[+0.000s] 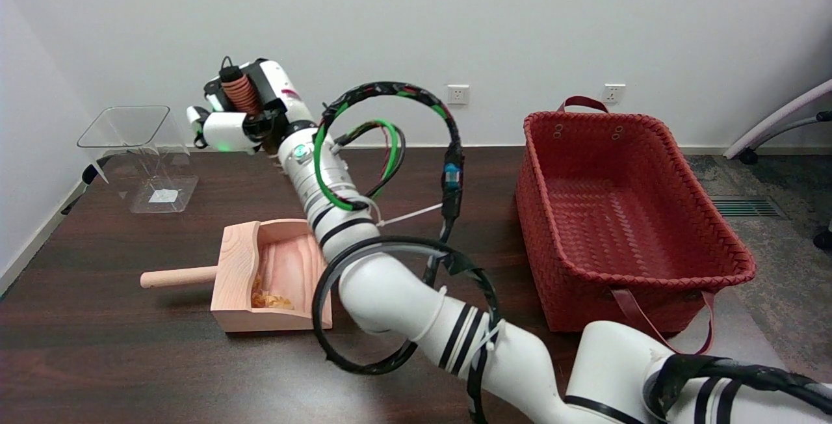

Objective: Sweep the paper balls into the dustpan.

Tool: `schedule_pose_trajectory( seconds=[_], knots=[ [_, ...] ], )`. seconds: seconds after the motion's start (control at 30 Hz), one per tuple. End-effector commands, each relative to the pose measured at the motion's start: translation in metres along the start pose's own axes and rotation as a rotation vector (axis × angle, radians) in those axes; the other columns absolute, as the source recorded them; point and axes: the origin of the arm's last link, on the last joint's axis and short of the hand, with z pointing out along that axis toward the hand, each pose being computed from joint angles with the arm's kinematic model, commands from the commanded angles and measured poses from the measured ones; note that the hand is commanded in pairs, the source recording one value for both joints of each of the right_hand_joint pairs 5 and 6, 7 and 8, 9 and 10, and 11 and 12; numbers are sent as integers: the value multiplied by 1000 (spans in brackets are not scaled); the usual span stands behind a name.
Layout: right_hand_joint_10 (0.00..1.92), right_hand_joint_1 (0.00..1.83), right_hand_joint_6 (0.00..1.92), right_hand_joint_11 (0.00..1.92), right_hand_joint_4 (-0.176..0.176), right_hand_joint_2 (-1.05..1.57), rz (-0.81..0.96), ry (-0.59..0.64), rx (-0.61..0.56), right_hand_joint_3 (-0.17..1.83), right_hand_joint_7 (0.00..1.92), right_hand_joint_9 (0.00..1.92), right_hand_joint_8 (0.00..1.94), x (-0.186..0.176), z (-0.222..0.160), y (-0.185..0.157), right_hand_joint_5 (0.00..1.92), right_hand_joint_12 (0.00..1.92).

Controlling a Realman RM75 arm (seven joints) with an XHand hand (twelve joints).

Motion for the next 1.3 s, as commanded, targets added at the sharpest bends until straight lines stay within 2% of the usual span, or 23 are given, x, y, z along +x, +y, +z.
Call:
schedule_pose_trajectory(
  seconds=[0.03, 0.3, 0.43, 0.93, 1.3],
  knots=[
    [1920, 1398, 1920, 1920, 0, 737, -142, -51, -20, 869, 1920, 1920, 1920, 54, 25, 23, 1920, 1920],
    [1920, 1398, 1920, 1920, 0, 705, -10, -123, -183, 889, 1920, 1920, 1920, 68, 35, 69, 1920, 1920],
    [1920, 1399, 1920, 1920, 0, 681, -1, -134, -235, 904, 1920, 1920, 1920, 71, 35, 85, 1920, 1920],
    [1920, 1394, 1920, 1920, 0, 623, 27, -147, -292, 946, 1920, 1920, 1920, 70, 30, 104, 1920, 1920],
    [1920, 1412, 1920, 1920, 0, 545, 186, -178, -338, 993, 1920, 1920, 1920, 44, 16, 106, 1920, 1920]
  ],
)
